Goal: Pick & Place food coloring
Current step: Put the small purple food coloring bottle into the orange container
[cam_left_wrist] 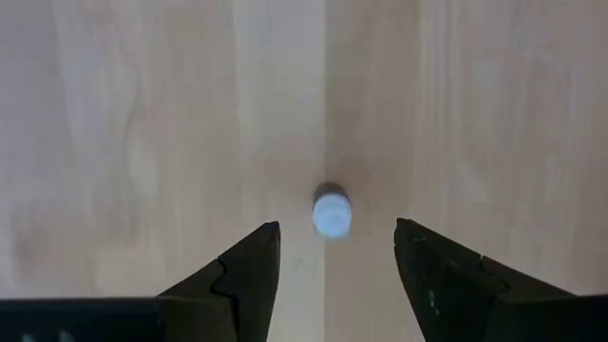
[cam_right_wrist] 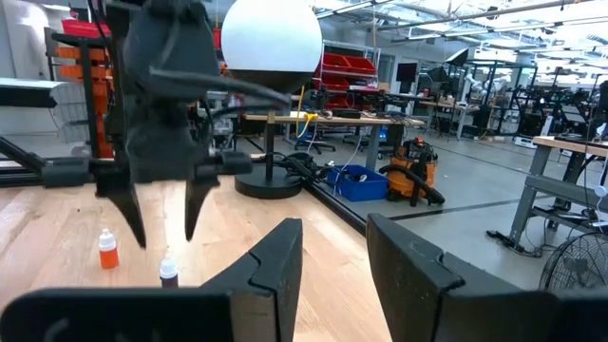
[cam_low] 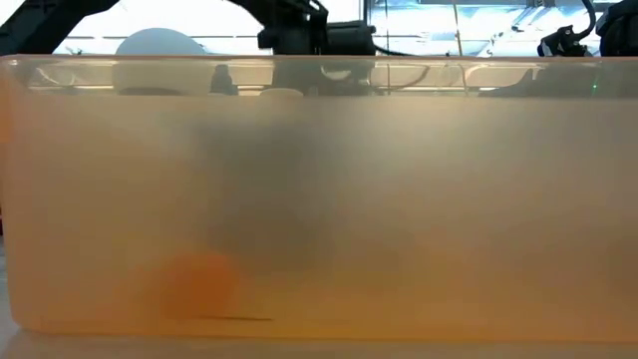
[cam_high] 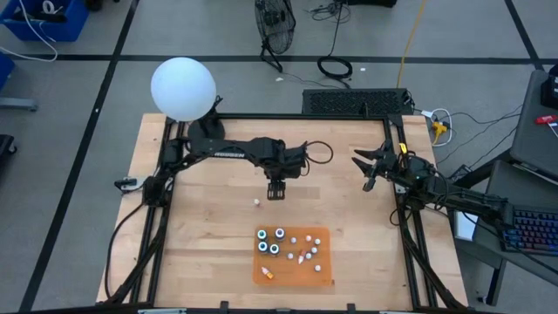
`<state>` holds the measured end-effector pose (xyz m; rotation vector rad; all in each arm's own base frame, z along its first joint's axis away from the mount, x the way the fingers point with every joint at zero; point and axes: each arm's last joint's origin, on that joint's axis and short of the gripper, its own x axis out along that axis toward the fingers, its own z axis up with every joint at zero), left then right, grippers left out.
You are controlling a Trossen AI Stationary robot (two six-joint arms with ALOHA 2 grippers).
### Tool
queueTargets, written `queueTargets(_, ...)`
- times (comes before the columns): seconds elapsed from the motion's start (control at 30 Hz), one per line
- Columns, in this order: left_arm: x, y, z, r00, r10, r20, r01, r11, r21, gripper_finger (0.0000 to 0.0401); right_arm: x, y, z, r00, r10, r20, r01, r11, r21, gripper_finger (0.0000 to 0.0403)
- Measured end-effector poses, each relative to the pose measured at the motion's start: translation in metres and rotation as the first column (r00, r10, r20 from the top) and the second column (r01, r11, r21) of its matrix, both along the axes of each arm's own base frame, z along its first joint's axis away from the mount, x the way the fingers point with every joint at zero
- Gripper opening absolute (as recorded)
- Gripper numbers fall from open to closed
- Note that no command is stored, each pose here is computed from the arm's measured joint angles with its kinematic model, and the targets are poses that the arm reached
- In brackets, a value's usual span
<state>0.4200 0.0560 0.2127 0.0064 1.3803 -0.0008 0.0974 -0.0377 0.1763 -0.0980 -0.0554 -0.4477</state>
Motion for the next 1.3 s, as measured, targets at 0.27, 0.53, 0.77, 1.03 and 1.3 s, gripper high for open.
queueTargets(0.27,-0.001,0.005,-0.029,0.999,0.004,0.042,-0.004,1.000,0.003,0.0210,0.000,0.000,0.000,1.000,0.000,0.000,0.000,1.000,0.000,0.0110)
queueTargets(0.53,-0.007,0.003,-0.043,0.999,0.042,0.013,-0.041,0.999,-0.010,0.0209,0.000,0.000,0.000,1.000,0.000,0.000,0.000,1.000,0.000,0.0110)
queueTargets(0.77,-0.007,0.002,-0.043,0.999,0.045,0.019,-0.044,0.999,-0.030,0.0209,0.000,0.000,0.000,1.000,0.000,0.000,0.000,1.000,0.000,0.0110)
queueTargets(1.03,-0.006,0.002,-0.043,0.997,0.070,0.022,-0.069,0.997,-0.041,0.0209,0.000,0.000,0.000,1.000,0.000,0.000,0.000,1.000,0.000,0.0110)
queueTargets(1.3,-0.003,0.002,-0.051,0.998,0.065,0.018,-0.064,0.997,-0.044,0.0209,0.000,0.000,0.000,1.000,0.000,0.000,0.000,1.000,0.000,0.0110)
